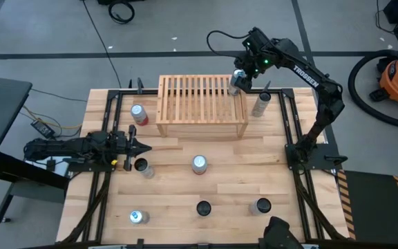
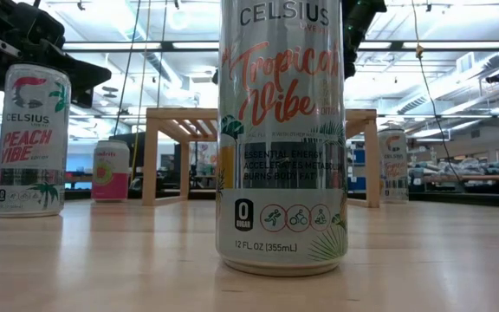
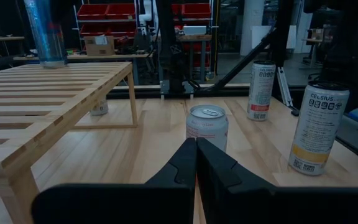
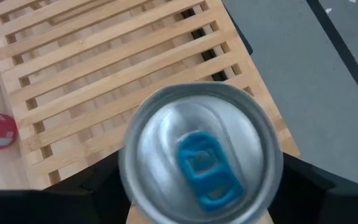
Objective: Place canned beverage on shelf
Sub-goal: Put the top blue soda can on the shelf, then put the left white pink soda can on the shelf
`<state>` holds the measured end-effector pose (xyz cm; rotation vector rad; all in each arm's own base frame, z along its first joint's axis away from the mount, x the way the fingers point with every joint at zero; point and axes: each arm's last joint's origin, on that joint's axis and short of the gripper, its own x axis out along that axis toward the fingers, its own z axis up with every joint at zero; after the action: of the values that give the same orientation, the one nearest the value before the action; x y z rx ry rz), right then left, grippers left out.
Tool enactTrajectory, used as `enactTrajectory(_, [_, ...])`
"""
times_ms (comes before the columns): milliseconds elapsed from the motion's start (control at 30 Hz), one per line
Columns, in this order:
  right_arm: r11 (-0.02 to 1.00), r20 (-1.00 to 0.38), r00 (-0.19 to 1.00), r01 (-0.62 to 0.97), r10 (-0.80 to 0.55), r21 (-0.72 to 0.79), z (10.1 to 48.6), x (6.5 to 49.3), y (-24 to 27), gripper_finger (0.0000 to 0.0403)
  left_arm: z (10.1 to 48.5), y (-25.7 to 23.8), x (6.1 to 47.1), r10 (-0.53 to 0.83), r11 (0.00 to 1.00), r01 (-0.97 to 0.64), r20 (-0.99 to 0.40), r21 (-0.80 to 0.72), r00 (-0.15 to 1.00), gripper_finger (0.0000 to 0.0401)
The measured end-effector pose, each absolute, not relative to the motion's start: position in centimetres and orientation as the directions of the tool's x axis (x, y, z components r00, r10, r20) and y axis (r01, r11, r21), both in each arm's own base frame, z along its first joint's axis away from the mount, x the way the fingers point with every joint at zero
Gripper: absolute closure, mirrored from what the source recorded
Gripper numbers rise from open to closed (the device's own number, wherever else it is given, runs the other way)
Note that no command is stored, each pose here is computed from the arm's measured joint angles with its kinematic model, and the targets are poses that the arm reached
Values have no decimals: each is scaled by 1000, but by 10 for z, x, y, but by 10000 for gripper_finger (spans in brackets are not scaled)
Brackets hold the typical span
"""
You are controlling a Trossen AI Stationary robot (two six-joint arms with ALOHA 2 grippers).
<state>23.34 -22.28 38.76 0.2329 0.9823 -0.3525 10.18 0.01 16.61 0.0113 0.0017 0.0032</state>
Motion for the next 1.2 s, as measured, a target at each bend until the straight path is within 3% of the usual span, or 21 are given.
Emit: enactTrajectory(1200, [906,-780,549,420,-300,-52,416,215,-206,86,166,0,102,3,1000,-3,-2,11,1000,383])
